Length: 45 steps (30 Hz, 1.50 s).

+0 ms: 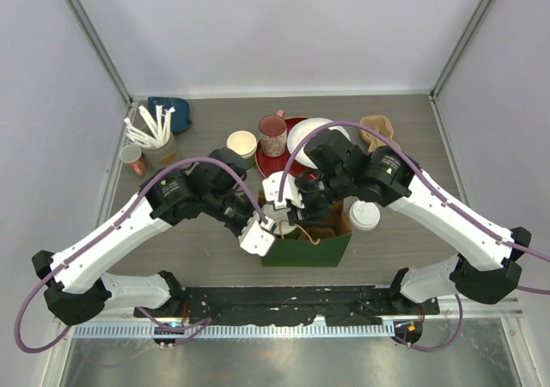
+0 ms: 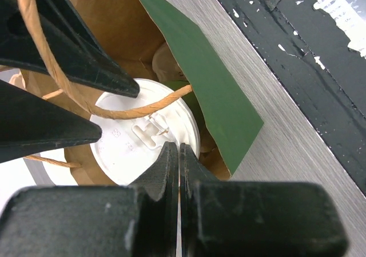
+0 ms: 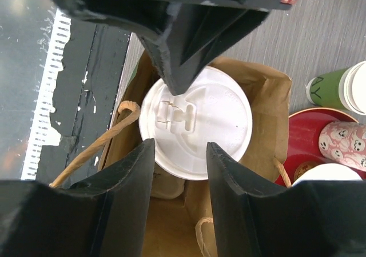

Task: Pack the takeout coffee

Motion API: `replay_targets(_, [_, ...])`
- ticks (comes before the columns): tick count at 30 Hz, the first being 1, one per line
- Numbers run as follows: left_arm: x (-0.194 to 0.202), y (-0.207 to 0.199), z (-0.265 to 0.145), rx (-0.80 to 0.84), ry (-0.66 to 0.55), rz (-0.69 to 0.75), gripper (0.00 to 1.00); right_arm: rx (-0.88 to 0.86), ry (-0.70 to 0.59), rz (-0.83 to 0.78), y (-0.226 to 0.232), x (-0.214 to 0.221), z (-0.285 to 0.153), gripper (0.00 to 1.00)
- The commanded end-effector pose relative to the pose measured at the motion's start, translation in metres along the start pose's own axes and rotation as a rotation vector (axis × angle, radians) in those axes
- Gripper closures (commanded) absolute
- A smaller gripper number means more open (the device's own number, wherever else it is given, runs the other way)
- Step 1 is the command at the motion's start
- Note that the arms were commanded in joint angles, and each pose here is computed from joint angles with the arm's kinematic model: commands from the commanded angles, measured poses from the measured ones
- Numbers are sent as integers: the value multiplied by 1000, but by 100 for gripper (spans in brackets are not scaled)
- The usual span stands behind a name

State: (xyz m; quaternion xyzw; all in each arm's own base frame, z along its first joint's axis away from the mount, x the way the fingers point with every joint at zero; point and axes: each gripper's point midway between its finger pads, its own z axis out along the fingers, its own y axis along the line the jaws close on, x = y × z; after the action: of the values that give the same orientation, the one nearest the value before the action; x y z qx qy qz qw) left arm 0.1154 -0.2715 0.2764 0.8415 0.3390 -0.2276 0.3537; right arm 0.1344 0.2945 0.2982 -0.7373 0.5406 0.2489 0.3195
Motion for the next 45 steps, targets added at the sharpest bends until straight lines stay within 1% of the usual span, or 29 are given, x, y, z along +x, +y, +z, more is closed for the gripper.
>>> replay_targets(1, [-9, 7, -8, -18, -37, 49, 100, -48, -50, -81, 10, -13, -1, 54])
replay_targets(6, [-12, 10, -9, -27, -48, 58, 100, -59, -38, -94, 11, -7, 9, 54])
replay_targets(19, [-20, 21, -8, -48, -80, 65, 100, -29, -6, -134, 2, -3, 19, 64])
replay_targets(23, [-18, 25, -9, -59, -73, 69, 100, -51, 14, -131, 6, 4, 20, 64])
replay_targets(24, [-19, 24, -9, -56, -75, 68, 100, -54, 13, -133, 7, 3, 20, 68])
replay_targets(25, [-19, 24, -9, -56, -77, 69, 100, -57, 16, -132, 8, 5, 21, 70])
replay_targets(26, [-19, 23, -9, -52, -78, 68, 100, -59, 24, -138, 8, 7, 21, 70])
replay_targets(27, [-19, 23, -10, -50, -77, 73, 100, -56, 34, -139, 8, 8, 21, 66])
replay_targets(29, [-21, 21, -10, -42, -82, 88, 100, -39, 34, -143, 5, 8, 22, 53])
replay_targets(30, [-23, 21, -12, -43, -92, 86, 100, -28, 30, -147, 2, 5, 21, 48])
replay_targets(33, [-29, 20, -15, -39, -109, 89, 100, -27, 34, -150, -2, 3, 23, 48])
replay_targets(34, [-30, 21, -15, -39, -111, 90, 100, -31, 38, -149, -1, 4, 24, 49])
replay_targets(38, [-31, 27, -18, -70, -106, 92, 100, -53, 50, -138, 5, 11, 28, 62])
replay_targets(43, [-25, 46, -18, -164, -75, 92, 100, -90, 53, -111, 13, 15, 31, 63])
replay_targets(45, [-24, 49, -18, -180, -71, 93, 100, -99, 65, -101, 15, 20, 33, 65])
